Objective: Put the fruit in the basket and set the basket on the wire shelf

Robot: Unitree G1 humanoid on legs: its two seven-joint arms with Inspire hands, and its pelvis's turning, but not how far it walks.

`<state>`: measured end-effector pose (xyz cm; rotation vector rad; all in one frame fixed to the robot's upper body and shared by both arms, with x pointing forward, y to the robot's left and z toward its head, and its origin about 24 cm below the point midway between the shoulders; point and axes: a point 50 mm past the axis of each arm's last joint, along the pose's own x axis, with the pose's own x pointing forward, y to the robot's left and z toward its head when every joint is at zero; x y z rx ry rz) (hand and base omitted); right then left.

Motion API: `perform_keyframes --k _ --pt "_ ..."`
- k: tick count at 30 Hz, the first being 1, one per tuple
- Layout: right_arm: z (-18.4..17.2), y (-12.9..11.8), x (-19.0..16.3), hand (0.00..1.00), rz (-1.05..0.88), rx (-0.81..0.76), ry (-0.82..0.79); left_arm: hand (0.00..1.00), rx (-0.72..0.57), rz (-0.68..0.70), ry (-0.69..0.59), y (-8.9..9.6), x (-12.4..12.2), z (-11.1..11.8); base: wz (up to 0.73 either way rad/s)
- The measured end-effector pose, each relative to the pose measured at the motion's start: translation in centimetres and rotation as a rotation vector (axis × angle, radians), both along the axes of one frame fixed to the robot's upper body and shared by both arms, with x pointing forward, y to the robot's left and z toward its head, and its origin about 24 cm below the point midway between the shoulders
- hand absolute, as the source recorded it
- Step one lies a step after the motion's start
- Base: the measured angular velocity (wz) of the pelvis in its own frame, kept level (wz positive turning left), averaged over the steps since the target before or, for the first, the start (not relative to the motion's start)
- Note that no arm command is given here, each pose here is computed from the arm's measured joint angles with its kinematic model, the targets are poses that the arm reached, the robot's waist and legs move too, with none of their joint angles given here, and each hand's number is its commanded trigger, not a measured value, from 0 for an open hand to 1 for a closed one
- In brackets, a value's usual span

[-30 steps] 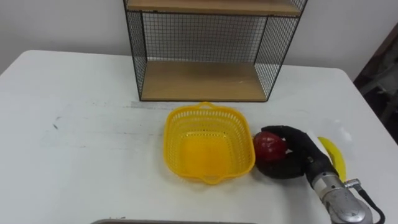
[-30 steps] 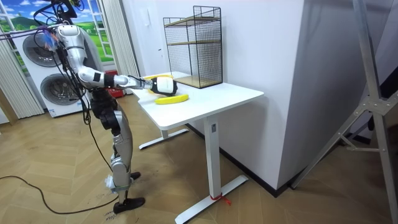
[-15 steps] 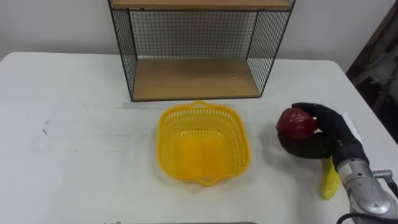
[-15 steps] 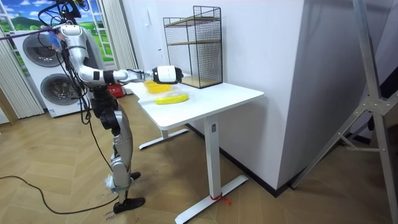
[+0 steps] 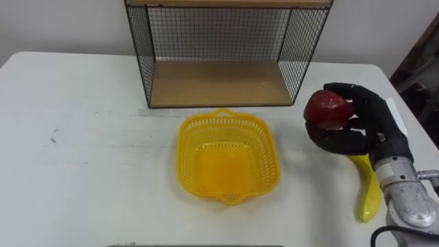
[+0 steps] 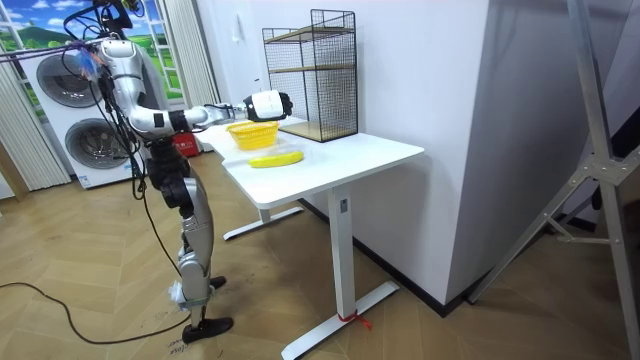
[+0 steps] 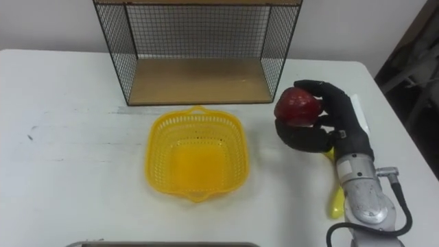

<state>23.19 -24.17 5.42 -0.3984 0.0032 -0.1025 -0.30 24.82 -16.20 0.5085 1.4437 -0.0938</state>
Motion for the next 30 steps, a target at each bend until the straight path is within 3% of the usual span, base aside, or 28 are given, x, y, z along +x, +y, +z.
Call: perform_keyframes --k 13,30 --pt "1.3 1.6 0.2 1.0 0.106 -0.015 -0.038 0.0 -0.012 -0.005 -0.002 -0.1 0.0 0.0 0.0" --pt "1.5 6.4 -0.1 1.0 0.428 -0.166 0.024 0.0 -0.018 -0.053 -0.054 -0.4 2.5 -0.1 -0.02"
